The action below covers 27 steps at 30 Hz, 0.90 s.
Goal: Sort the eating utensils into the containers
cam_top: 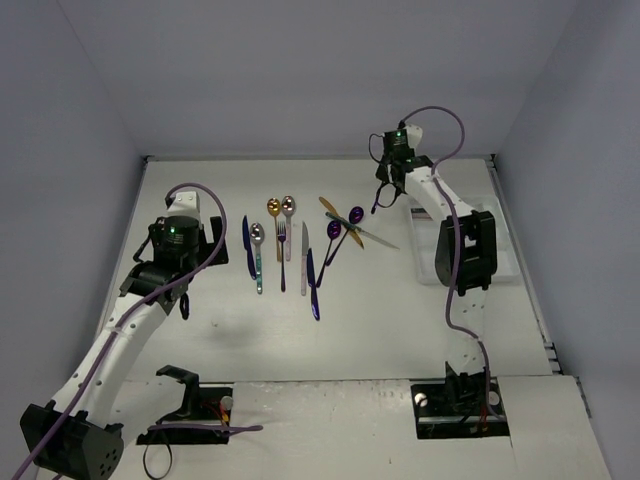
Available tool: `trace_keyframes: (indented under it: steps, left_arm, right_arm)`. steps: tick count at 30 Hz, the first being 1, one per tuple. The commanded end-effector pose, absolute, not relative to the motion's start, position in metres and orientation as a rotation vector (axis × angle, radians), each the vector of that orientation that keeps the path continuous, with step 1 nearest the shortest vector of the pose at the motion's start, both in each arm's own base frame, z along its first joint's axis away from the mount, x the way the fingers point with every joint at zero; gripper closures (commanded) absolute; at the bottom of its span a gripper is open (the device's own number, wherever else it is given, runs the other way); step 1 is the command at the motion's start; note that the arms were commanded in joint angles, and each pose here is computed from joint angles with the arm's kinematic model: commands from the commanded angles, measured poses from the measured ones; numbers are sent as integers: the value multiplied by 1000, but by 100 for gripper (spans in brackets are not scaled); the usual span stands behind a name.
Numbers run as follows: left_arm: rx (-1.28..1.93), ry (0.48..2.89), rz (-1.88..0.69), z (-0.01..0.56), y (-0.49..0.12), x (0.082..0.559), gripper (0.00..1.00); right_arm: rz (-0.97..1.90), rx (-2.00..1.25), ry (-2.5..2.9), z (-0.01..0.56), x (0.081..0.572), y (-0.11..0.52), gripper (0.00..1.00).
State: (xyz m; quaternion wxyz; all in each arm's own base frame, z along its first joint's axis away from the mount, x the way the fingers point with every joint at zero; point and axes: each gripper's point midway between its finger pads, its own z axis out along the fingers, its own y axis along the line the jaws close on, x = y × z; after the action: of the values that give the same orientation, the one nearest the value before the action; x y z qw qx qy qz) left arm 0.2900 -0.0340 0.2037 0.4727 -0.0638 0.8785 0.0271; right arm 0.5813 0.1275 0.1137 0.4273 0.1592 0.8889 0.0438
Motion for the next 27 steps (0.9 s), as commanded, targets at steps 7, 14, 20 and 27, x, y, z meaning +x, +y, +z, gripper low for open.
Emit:
trace_keyframes:
  steps: [7,14,20,27]
  left_arm:
    - [-183,2077,44,224,-33,298,8]
    - [-182,2079,41,223,-34,298,8]
    - [-182,2078,39,224,-34,298,8]
    - [-180,2082,41,223,-34,298,8]
  right_arm:
    - [110,894,1838,192,556,7,100]
    - [76,1242,1707,155,525,-53,100]
    - [81,1452,1592,129,522,-94,100]
    - [115,1560,1536,107,534,-107,100]
